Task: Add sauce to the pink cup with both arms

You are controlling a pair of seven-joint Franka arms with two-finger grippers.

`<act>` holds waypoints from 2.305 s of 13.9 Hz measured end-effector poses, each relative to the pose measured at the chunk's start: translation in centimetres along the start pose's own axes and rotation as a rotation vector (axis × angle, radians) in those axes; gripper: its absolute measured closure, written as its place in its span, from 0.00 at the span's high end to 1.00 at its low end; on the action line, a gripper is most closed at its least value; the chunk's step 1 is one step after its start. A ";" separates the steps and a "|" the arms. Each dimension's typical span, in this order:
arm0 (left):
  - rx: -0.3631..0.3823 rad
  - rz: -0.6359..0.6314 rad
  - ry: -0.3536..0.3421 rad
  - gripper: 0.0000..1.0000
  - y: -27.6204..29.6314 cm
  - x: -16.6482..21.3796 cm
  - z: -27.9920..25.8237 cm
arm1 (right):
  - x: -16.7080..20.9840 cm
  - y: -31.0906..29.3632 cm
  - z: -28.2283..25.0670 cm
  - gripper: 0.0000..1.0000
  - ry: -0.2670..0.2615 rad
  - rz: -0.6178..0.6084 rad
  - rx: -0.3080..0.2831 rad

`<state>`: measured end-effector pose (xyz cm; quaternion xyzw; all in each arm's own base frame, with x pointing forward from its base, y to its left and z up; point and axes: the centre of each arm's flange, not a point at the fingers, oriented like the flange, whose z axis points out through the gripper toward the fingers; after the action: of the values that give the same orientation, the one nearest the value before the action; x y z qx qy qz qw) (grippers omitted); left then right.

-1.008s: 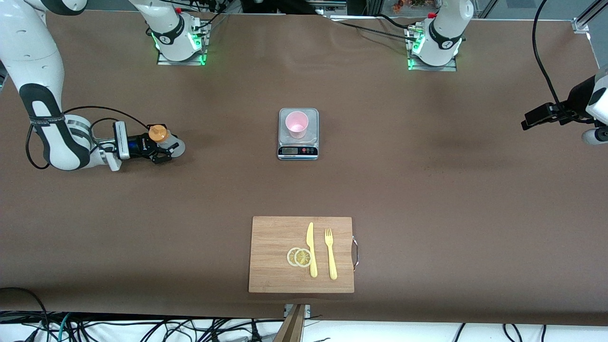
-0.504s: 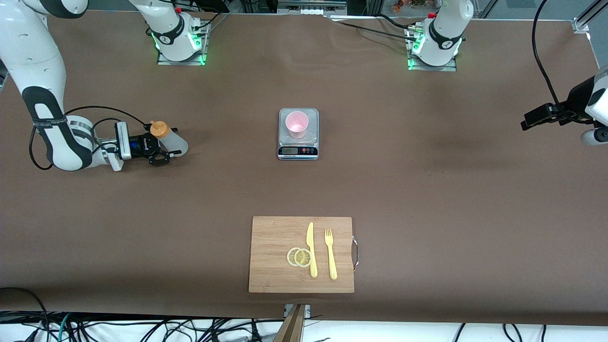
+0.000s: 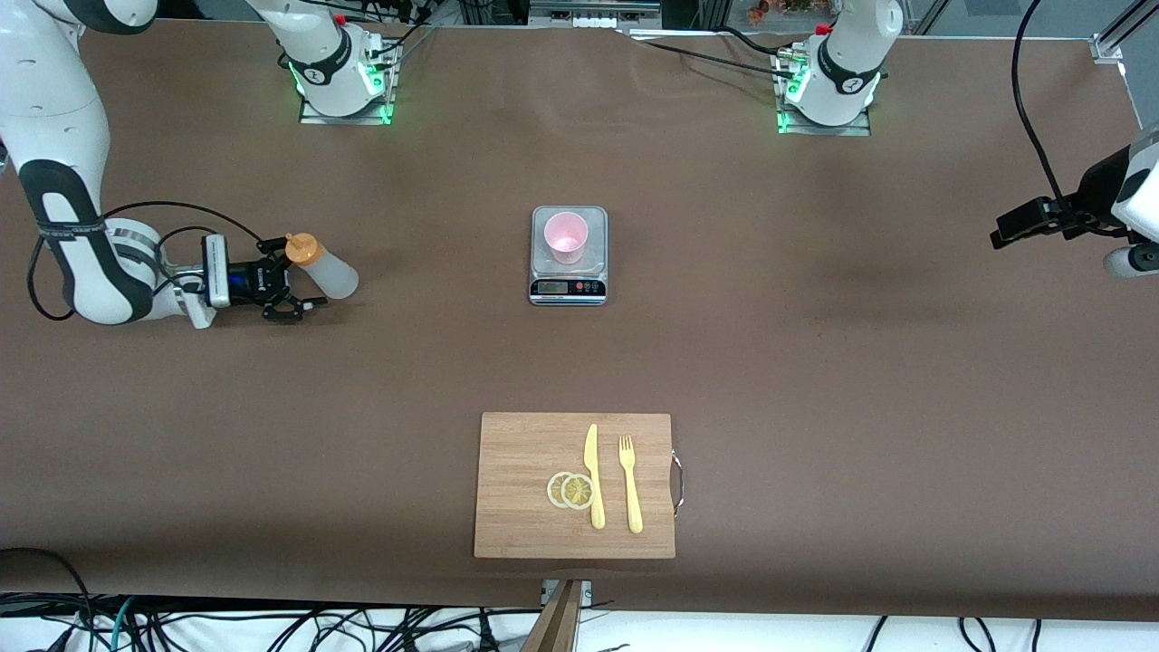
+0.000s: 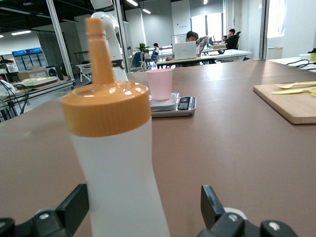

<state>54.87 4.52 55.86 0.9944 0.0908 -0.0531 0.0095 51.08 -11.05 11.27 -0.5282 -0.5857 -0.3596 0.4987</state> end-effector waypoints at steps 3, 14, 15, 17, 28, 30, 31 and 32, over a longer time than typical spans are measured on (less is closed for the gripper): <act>0.000 0.001 0.000 1.00 0.1 0.0 0.0 | 1.0 0.9 -3.6 1.00 -0.029 -0.041 -0.046; 0.000 0.001 0.000 1.00 0.1 0.1 0.1 | 14.1 6.5 -16.6 1.00 -0.372 0.164 -0.110; 0.000 0.001 0.000 1.00 0.1 0.1 0.1 | 16.0 7.5 -16.6 1.00 -0.398 0.212 -0.122; 0.000 0.002 0.000 1.00 0.1 0.1 0.1 | 20.0 9.7 -15.4 1.00 -0.460 0.308 -0.137; 0.000 0.002 0.001 1.00 0.2 0.2 0.2 | 39.0 16.7 -3.0 1.00 -0.810 0.789 -0.397; 0.000 0.002 0.000 1.00 0.2 0.2 0.3 | 42.0 16.1 -1.5 1.00 -0.843 0.879 -0.480; 0.000 0.002 0.000 1.00 0.2 0.2 0.3 | 43.2 15.9 -0.8 1.00 -0.859 0.922 -0.523; 0.000 0.003 0.000 1.00 0.2 0.3 0.3 | 44.3 15.6 0.0 1.00 -0.870 0.973 -0.570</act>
<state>55.12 4.37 55.53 0.9945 0.0896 -0.0532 0.0097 68.80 3.29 52.36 -0.9352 -0.3127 0.0080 0.1659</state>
